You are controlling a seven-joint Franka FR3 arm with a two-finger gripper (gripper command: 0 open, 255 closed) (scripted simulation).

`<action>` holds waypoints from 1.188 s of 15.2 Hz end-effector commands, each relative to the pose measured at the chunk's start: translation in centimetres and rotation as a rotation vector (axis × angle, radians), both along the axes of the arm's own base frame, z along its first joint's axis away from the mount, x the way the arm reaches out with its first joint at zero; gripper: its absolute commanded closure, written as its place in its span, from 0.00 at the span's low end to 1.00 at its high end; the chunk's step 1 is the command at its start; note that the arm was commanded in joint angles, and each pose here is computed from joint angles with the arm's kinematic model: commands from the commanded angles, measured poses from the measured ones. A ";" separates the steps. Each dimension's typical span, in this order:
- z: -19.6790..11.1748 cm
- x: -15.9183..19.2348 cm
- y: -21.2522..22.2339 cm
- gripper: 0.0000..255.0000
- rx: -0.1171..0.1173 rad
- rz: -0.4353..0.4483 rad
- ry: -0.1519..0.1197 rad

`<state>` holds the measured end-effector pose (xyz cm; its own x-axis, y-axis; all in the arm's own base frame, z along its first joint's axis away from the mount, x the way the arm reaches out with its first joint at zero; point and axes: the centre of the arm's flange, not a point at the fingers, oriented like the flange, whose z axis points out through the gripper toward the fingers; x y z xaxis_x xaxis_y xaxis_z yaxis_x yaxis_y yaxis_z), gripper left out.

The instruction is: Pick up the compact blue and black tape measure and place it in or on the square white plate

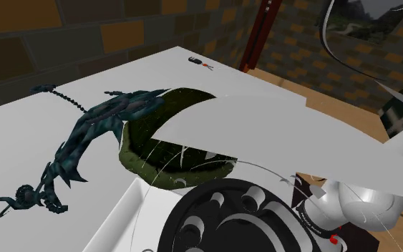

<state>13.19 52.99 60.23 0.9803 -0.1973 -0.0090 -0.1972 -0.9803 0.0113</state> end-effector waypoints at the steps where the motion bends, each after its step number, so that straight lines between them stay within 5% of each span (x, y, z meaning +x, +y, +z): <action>1: 0.0 0.0 0.0 0.00 0.000 0.000 0.000; 6: 0.0 0.0 0.0 0.00 0.000 0.000 0.000; 10: 5.0 0.1 0.0 0.00 0.000 0.000 0.000; 18: 5.0 0.1 0.0 0.00 0.000 0.000 0.000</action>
